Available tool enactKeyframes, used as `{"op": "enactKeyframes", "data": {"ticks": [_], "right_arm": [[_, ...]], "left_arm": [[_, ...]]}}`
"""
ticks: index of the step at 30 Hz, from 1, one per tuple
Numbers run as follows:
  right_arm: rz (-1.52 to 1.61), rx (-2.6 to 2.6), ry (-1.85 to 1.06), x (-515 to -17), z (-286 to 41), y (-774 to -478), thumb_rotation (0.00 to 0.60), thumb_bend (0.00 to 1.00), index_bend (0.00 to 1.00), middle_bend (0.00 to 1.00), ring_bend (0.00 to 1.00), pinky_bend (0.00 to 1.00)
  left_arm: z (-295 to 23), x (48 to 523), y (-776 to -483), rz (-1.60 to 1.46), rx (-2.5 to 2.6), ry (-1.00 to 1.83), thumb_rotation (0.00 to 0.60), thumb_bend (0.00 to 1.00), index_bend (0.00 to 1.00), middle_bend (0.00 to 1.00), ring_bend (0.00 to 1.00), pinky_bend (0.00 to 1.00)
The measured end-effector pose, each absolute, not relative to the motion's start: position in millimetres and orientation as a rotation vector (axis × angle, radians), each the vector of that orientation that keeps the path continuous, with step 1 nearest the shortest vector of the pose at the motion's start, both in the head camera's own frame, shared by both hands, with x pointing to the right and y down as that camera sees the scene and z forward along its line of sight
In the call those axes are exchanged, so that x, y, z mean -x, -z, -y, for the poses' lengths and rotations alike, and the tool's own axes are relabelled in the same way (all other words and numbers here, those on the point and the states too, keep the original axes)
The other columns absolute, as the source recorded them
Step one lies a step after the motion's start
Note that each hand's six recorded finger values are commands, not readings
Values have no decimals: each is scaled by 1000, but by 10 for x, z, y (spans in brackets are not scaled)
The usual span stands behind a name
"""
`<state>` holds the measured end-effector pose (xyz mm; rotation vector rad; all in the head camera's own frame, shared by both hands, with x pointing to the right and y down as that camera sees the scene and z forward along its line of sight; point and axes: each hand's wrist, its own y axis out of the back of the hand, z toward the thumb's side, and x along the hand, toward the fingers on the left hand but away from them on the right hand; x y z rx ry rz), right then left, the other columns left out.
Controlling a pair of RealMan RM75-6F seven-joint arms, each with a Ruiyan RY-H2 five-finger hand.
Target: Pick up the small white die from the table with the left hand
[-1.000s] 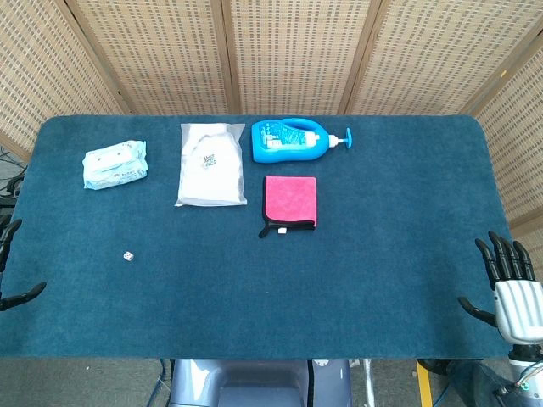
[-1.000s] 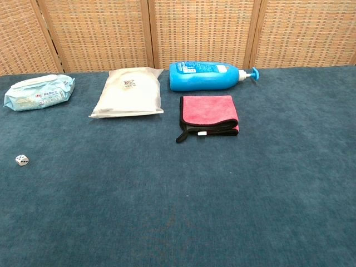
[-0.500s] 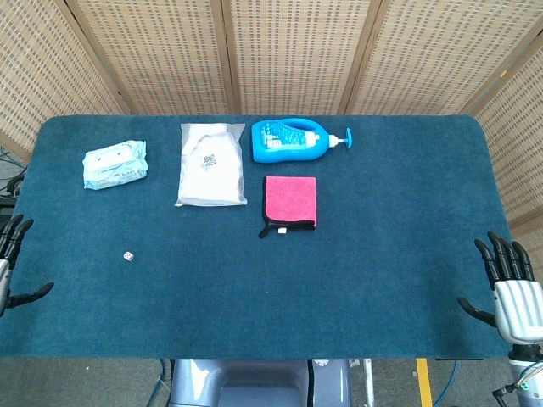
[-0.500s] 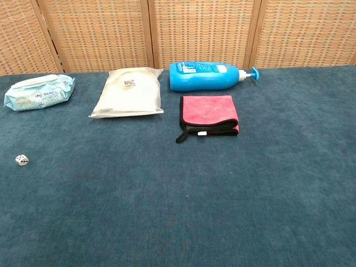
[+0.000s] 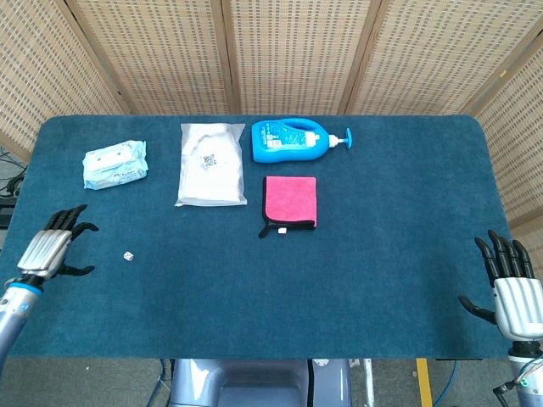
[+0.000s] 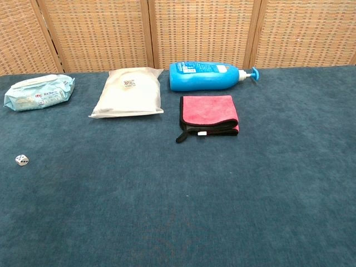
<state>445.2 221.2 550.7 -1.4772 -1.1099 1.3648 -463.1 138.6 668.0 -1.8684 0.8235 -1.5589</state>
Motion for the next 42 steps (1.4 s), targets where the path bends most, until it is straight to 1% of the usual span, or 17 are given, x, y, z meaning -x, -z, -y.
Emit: {"op": "enactKeyframes", "data": {"ticks": [6, 8, 12, 32, 42], "right_arm": [[1117, 1502, -1377, -4483, -2189, -5541, 600, 0, 0, 0, 0, 0], [1115, 1505, -1381, -4481, -2191, -5554, 600, 0, 0, 0, 0, 0], [1118, 1504, -1380, -4482, -2187, -5550, 600, 0, 0, 0, 0, 0], [1117, 1508, -1384, -4477, -2186, -5560, 600, 0, 0, 0, 0, 0], [1126, 1511, -1388, -4497, -2176, -5557, 600, 0, 0, 0, 0, 0]], "left_arm": [[-1327, 4451, -6968, -799, 1922, 1590, 600, 236, 361, 0, 0, 0], [-1335, 4392, -7050, -784, 1934, 1602, 600, 273, 382, 0, 0, 0], [-1340, 4280, -7155, -756, 1932, 1606, 600, 303, 429, 0, 0, 0], [-1433, 4183, -7236, -703, 1908, 1622, 600, 318, 438, 0, 0, 0], [-1469, 4111, -7333, -674, 1912, 1644, 600, 320, 444, 0, 0, 0]]}}
